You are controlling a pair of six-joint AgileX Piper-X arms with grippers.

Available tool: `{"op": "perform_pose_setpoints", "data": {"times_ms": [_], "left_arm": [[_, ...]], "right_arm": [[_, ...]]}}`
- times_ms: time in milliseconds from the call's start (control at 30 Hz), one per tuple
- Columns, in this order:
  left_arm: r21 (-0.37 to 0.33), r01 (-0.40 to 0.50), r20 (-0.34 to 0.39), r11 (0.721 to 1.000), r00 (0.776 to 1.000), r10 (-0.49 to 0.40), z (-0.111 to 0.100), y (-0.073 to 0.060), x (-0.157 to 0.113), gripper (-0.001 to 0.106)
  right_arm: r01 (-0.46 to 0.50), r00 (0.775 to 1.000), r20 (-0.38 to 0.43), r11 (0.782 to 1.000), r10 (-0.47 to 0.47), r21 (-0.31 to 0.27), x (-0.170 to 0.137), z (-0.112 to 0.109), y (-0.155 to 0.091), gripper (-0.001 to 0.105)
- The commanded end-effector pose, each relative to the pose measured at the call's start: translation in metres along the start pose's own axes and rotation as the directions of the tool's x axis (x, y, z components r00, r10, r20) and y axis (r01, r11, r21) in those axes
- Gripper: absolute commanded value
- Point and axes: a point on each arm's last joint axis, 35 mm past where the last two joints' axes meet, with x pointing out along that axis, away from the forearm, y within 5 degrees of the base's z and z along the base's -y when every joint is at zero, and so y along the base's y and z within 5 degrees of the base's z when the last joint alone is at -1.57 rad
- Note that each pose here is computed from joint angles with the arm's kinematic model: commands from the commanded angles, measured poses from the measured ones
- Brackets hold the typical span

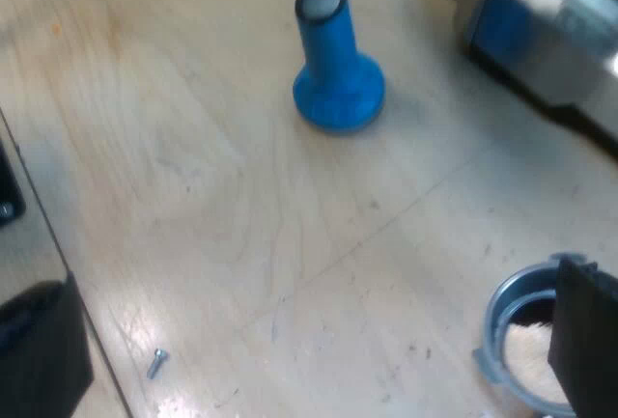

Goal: Grind coffee beans and then tamp

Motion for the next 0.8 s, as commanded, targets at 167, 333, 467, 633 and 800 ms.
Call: {"op": "perform_pose_setpoints", "data": {"times_ms": [167, 333, 467, 633, 800], "left_arm": [[-0.024, 0.015, 0.226, 1.0, 0.974, -0.009, 0.004, -0.007, -0.072, 0.105], [-0.072, -0.047, 0.293, 0.996, 0.954, 0.066, 0.011, -0.003, -0.104, 0.105], [-0.148, -0.062, 0.331, 0.987, 0.937, 0.109, 0.017, 0.006, -0.121, 0.105], [-0.221, -0.1, 0.341, 0.97, 0.924, 0.173, 0.018, 0.02, -0.131, 0.105], [-0.233, -0.117, 0.328, 0.965, 0.925, 0.191, 0.016, 0.025, -0.131, 0.105]], "right_arm": [[0.095, 0.995, -0.022, 0.995, -0.094, 0.03, -0.04, 0.038, -0.032, 0.102], [0.192, 0.981, -0.038, 0.978, -0.189, 0.079, -0.069, 0.055, -0.062, 0.102], [0.268, 0.963, -0.047, 0.955, -0.264, 0.13, -0.089, 0.057, -0.081, 0.102], [0.378, 0.925, -0.103, 0.903, -0.365, 0.204, -0.118, 0.043, -0.103, 0.102], [0.493, 0.867, -0.237, 0.827, -0.439, 0.271, -0.145, 0.02, -0.119, 0.102]]}}
